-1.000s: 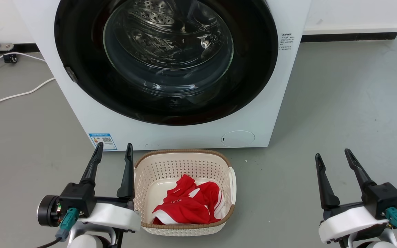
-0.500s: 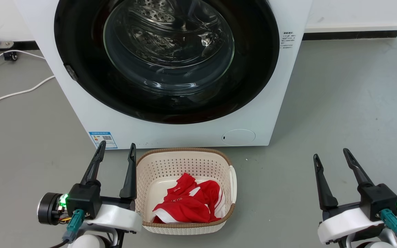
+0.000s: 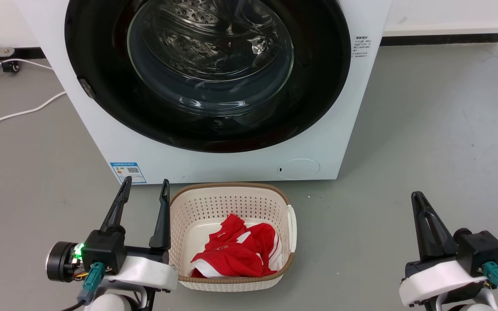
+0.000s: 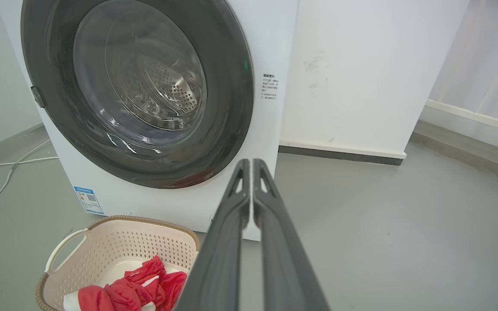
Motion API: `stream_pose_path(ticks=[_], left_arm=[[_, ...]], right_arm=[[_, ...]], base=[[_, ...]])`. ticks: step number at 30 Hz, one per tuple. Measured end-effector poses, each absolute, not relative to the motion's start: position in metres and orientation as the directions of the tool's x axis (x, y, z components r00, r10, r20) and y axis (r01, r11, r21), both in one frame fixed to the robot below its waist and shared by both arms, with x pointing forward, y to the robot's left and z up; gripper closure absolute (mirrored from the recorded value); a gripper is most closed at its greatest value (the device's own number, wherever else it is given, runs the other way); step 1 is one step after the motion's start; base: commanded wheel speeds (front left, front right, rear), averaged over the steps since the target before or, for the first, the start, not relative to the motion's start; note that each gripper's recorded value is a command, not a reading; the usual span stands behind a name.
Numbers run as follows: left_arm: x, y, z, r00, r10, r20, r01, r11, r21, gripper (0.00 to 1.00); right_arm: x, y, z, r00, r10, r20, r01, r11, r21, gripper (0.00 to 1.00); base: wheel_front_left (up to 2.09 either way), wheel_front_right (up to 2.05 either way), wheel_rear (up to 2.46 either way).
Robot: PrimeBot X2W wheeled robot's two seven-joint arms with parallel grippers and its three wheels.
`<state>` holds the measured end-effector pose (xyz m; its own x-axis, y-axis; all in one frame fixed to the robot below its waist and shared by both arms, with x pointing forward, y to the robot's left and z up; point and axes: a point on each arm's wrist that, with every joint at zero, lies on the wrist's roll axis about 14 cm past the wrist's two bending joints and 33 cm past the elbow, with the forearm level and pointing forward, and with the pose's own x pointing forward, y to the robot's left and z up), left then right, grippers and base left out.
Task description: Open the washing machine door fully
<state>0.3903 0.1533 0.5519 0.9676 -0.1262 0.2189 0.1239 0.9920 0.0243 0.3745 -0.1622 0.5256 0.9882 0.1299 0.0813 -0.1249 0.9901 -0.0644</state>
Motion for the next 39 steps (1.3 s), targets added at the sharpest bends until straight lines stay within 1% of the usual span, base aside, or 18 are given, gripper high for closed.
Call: stream_pose_path(ticks=[6, 7, 9, 10, 12, 13, 15, 16, 18, 20, 22, 25, 27, 28, 31, 34, 39], left_arm=[[0.392, 0.152, 0.552, 0.967, -0.128, 0.219, 0.126, 0.992, 0.024, 0.00], [0.392, 0.152, 0.552, 0.967, -0.128, 0.220, 0.126, 0.992, 0.023, 0.00], [0.393, 0.152, 0.552, 0.967, -0.129, 0.219, 0.127, 0.992, 0.023, 0.00], [0.393, 0.152, 0.552, 0.967, -0.128, 0.220, 0.127, 0.992, 0.022, 0.00], [0.394, 0.152, 0.552, 0.967, -0.128, 0.220, 0.126, 0.992, 0.021, 0.00], [0.395, 0.152, 0.551, 0.967, -0.129, 0.219, 0.127, 0.992, 0.020, 0.00], [0.397, 0.151, 0.551, 0.967, -0.129, 0.218, 0.128, 0.992, 0.017, 0.00], [0.398, 0.151, 0.550, 0.968, -0.128, 0.216, 0.128, 0.992, 0.016, 0.00], [0.400, 0.151, 0.549, 0.968, -0.130, 0.214, 0.130, 0.991, 0.013, 0.00], [0.402, 0.151, 0.549, 0.968, -0.129, 0.215, 0.130, 0.991, 0.011, 0.00], [0.406, 0.150, 0.550, 0.967, -0.130, 0.220, 0.131, 0.991, 0.010, 0.00], [0.409, 0.151, 0.548, 0.968, -0.128, 0.214, 0.129, 0.992, 0.008, 0.00], [0.414, 0.151, 0.547, 0.968, -0.127, 0.216, 0.129, 0.992, 0.007, 0.00], [0.417, 0.151, 0.549, 0.967, -0.128, 0.222, 0.130, 0.992, 0.007, 0.00], [0.424, 0.151, 0.548, 0.966, -0.128, 0.224, 0.130, 0.991, 0.005, 0.00], [0.431, 0.151, 0.547, 0.966, -0.129, 0.225, 0.133, 0.991, -0.001, 0.00], [0.443, 0.151, 0.541, 0.967, -0.134, 0.219, 0.138, 0.990, -0.002, 0.00]], right_arm=[[0.375, -0.163, 0.526, 0.988, 0.123, 0.097, -0.123, 0.992, -0.005, 1.00], [0.375, -0.165, 0.527, 0.988, 0.112, 0.105, -0.116, 0.993, 0.032, 1.00], [0.375, -0.172, 0.527, 0.989, 0.082, 0.121, -0.096, 0.988, 0.122, 1.00], [0.375, -0.176, 0.526, 0.990, 0.056, 0.127, -0.081, 0.975, 0.206, 1.00], [0.377, -0.187, 0.518, 0.993, -0.007, 0.115, -0.039, 0.917, 0.397, 1.00], [0.378, -0.192, 0.515, 0.993, -0.035, 0.109, -0.020, 0.888, 0.460, 1.00], [0.385, -0.198, 0.511, 0.992, -0.081, 0.100, 0.005, 0.803, 0.595, 1.00], [0.388, -0.200, 0.509, 0.990, -0.105, 0.092, 0.016, 0.736, 0.677, 1.00], [0.393, -0.201, 0.504, 0.988, -0.134, 0.071, 0.029, 0.624, 0.781, 1.00], [0.400, -0.203, 0.502, 0.984, -0.169, 0.050, 0.036, 0.471, 0.881, 1.00], [0.408, -0.205, 0.502, 0.979, -0.201, 0.029, 0.032, 0.290, 0.957, 1.00], [0.422, -0.208, 0.503, 0.975, -0.220, 0.003, 0.015, 0.078, 0.997, 1.00], [0.432, -0.215, 0.502, 0.973, -0.229, -0.010, 0.008, -0.012, 1.000, 1.00], [0.438, -0.219, 0.502, 0.972, -0.232, -0.017, 0.000, -0.073, 0.997, 1.00], [0.458, -0.226, 0.507, 0.975, -0.224, -0.013, -0.028, -0.176, 0.984, 1.00], [0.481, -0.237, 0.513, 0.977, -0.214, 0.003, -0.052, -0.222, 0.974, 1.00], [0.522, -0.242, 0.523, 0.988, -0.154, 0.028, -0.059, -0.203, 0.977, 1.00]], base=[[0.00, 0.00, 0.00], [0.00, 0.00, 0.00], [0.00, 0.00, 0.00], [0.00, 0.00, 0.00], [0.00, 0.00, 0.00], [0.00, 0.00, 0.00], [0.00, 0.00, 0.00], [0.00, 0.00, 0.00], [0.00, 0.00, 0.00], [0.00, 0.00, 0.00], [0.00, 0.00, 0.00], [0.00, 0.00, 0.00], [0.00, 0.00, 0.00], [0.00, 0.00, 0.00], [0.00, 0.00, 0.00], [0.00, 0.00, 0.00], [0.00, 0.00, 0.00]])
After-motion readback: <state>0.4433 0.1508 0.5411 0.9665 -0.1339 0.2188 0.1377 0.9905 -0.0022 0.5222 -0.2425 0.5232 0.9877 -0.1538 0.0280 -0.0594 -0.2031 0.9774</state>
